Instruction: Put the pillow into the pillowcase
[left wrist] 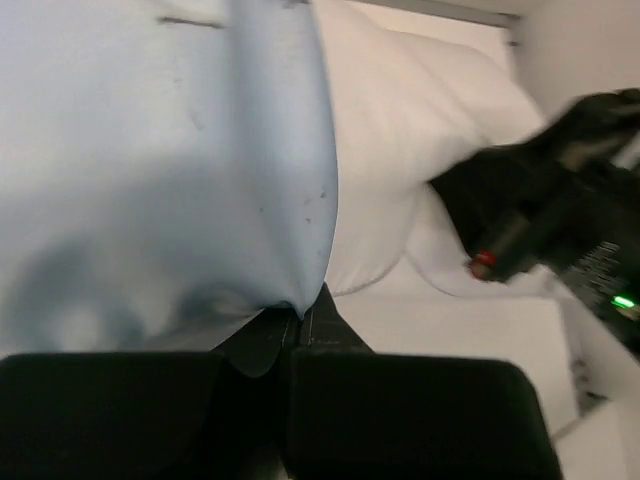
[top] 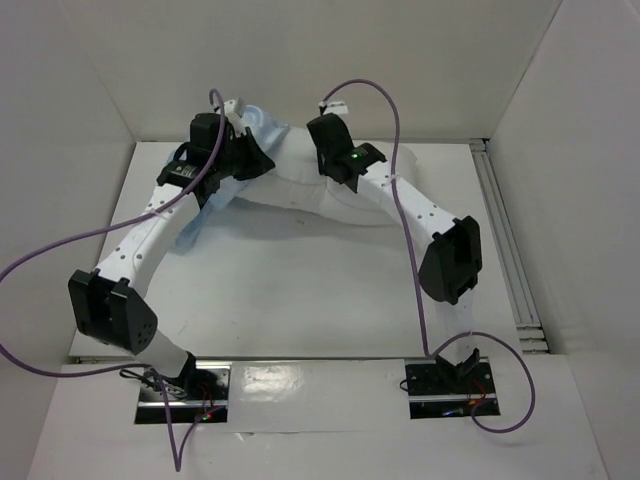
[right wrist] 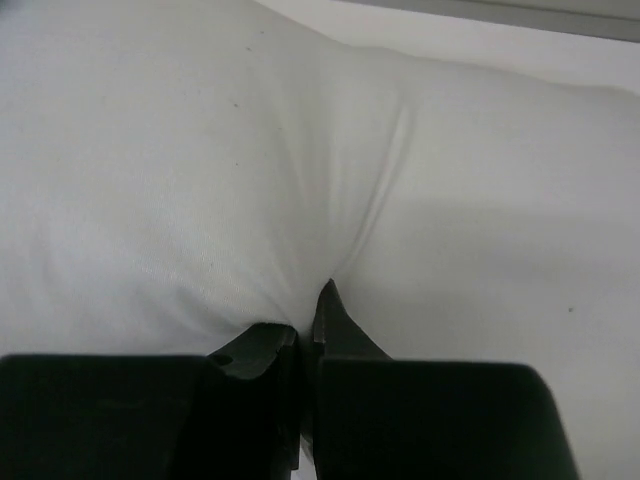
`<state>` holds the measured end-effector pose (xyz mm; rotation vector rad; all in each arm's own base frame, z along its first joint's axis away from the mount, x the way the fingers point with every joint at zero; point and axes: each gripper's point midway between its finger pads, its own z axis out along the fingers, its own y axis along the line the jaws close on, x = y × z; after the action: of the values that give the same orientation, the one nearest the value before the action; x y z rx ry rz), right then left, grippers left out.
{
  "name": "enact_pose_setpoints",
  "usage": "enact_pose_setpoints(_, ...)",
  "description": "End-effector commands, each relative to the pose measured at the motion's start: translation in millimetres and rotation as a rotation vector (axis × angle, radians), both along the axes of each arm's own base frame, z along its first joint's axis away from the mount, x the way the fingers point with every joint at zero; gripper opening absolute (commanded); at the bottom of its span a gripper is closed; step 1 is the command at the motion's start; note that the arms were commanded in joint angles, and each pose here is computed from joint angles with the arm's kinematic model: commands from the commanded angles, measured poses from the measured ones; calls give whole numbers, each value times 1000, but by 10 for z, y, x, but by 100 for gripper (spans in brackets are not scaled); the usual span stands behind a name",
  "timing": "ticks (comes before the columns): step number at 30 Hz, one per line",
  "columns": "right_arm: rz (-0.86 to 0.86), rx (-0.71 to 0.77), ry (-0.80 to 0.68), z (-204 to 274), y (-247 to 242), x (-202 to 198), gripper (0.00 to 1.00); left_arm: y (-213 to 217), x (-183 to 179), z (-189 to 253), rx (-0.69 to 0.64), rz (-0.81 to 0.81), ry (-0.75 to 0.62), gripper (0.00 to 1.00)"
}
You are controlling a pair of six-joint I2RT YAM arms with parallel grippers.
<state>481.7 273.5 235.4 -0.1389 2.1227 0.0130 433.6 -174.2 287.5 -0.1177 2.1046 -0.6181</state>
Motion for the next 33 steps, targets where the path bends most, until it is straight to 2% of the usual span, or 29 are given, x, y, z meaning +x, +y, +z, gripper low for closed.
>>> enact_pose_setpoints(1, 0, 265, -155, 599, 405, -218, 0, -521, -467, 119, -193, -258, 36, 0)
enact_pose_setpoints(2, -14, 240, -101, 272, 364, -277, 0, -512, -597, 133, -214, -270, 32, 0)
enact_pose_setpoints(3, -26, 281, -74, 168, 388, -322, 0, -538, -673, 95, -248, -286, 31, 0)
enact_pose_setpoints(4, -18, 285, -37, -5, 411, -367, 0, -525, -756, -19, -249, -293, 45, 0)
enact_pose_setpoints(5, -4, 273, 31, -286, 399, -487, 0, -478, -911, -310, -250, -280, 105, 0)
enact_pose_setpoints(8, 0, 295, 105, -620, 458, -637, 0, -397, -1080, -751, -231, -246, 202, 0)
enact_pose_setpoints(11, -17, 317, 136, -723, 460, -686, 0, -357, -1078, -783, -212, -230, 194, 0)
enact_pose_setpoints(13, -60, 329, 117, -595, 320, -576, 0, -395, -952, -732, -206, -236, 182, 0)
enact_pose_setpoints(14, -80, 330, 103, -536, 259, -517, 0, -433, -822, -516, -205, -248, 127, 0)
enact_pose_setpoints(15, -102, 362, 41, -240, 182, -431, 0, -463, -732, -430, -208, -250, 110, 0)
enact_pose_setpoints(17, -158, 389, -23, 61, -58, -287, 0, -595, -543, -371, -221, -296, 118, 0)
enact_pose_setpoints(18, -185, 415, -81, 328, -155, -209, 0, -683, -422, 13, -247, -334, 46, 0)
enact_pose_setpoints(20, -202, 450, -172, 797, -333, -210, 0, -899, -380, 356, -322, -425, 24, 0)
enact_pose_setpoints(21, -208, 469, -206, 976, -375, -235, 0, -1025, -289, 680, -344, -463, -40, 0)
enact_pose_setpoints(22, -207, 498, -272, 1277, -397, -321, 0, -1217, -358, 846, -351, -512, -72, 0)
enact_pose_setpoints(25, -187, 522, -329, 1541, -303, -553, 0, -1589, -541, 1238, -390, -621, -120, 0)
enact_pose_setpoints(28, -174, 514, -313, 1428, -213, -759, 0, -1534, -688, 1248, -387, -639, -121, 0)
enact_pose_setpoints(29, -158, 515, -308, 1384, -158, -817, 0, -1470, -670, 1176, -354, -601, -135, 0)
enact_pose_setpoints(30, -155, 511, -294, 1304, -128, -884, 0, -1410, -702, 1046, -331, -573, -111, 0)
enact_pose_setpoints(31, -152, 478, -267, 1111, -132, -965, 0, -1301, -710, 602, -297, -527, -24, 0)
enact_pose_setpoints(33, -154, 480, -217, 848, -61, -1062, 0, -1068, -884, 338, -251, -461, 9, 0)
